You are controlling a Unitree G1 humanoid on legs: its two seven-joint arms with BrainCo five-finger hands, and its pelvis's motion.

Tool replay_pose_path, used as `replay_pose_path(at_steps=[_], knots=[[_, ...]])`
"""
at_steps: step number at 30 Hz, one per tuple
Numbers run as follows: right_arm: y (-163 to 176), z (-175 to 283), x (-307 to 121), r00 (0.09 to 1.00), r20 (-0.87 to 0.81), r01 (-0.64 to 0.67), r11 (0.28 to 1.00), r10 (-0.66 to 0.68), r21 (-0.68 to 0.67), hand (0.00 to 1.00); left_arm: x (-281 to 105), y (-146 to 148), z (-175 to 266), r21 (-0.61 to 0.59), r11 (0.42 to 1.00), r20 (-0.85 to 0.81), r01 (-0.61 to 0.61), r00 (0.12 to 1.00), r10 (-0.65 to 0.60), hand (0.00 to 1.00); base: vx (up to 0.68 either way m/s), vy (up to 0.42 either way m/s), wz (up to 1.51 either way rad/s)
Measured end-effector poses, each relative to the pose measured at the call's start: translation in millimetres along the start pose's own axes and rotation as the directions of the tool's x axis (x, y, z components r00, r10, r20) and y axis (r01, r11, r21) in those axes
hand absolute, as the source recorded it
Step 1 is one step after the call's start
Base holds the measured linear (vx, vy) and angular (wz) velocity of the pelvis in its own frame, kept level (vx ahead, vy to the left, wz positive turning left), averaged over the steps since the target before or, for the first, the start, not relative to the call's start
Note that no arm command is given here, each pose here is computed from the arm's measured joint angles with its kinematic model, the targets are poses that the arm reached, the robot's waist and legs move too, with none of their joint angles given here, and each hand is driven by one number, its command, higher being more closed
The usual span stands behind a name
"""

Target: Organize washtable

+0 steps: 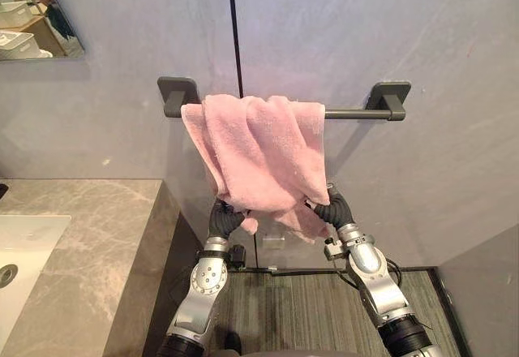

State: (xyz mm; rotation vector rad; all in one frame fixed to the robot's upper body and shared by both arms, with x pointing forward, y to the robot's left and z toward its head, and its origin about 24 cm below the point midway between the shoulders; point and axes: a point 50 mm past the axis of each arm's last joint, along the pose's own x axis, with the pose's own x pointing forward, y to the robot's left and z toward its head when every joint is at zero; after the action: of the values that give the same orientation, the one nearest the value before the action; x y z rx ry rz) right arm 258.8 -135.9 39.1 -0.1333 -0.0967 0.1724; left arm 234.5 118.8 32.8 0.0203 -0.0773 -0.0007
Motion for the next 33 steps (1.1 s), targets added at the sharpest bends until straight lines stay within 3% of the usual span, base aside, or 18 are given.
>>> replay_pose_path(at_steps=[14,33], knots=[[-26,3,-14,0.986,0.013,0.166,0.986,-0.166,0.009,1.00,-1,-10,7,-0.003,0.998,0.032,0.061,0.998,-0.061,1.00,0.00,0.000,0.00],[-18,-26,-25,0.978,-0.111,0.180,0.982,-0.174,0.050,1.00,-5,-6,-15,-0.011,0.999,-0.070,0.038,0.997,-0.039,1.00,0.00,0.000,0.00]])
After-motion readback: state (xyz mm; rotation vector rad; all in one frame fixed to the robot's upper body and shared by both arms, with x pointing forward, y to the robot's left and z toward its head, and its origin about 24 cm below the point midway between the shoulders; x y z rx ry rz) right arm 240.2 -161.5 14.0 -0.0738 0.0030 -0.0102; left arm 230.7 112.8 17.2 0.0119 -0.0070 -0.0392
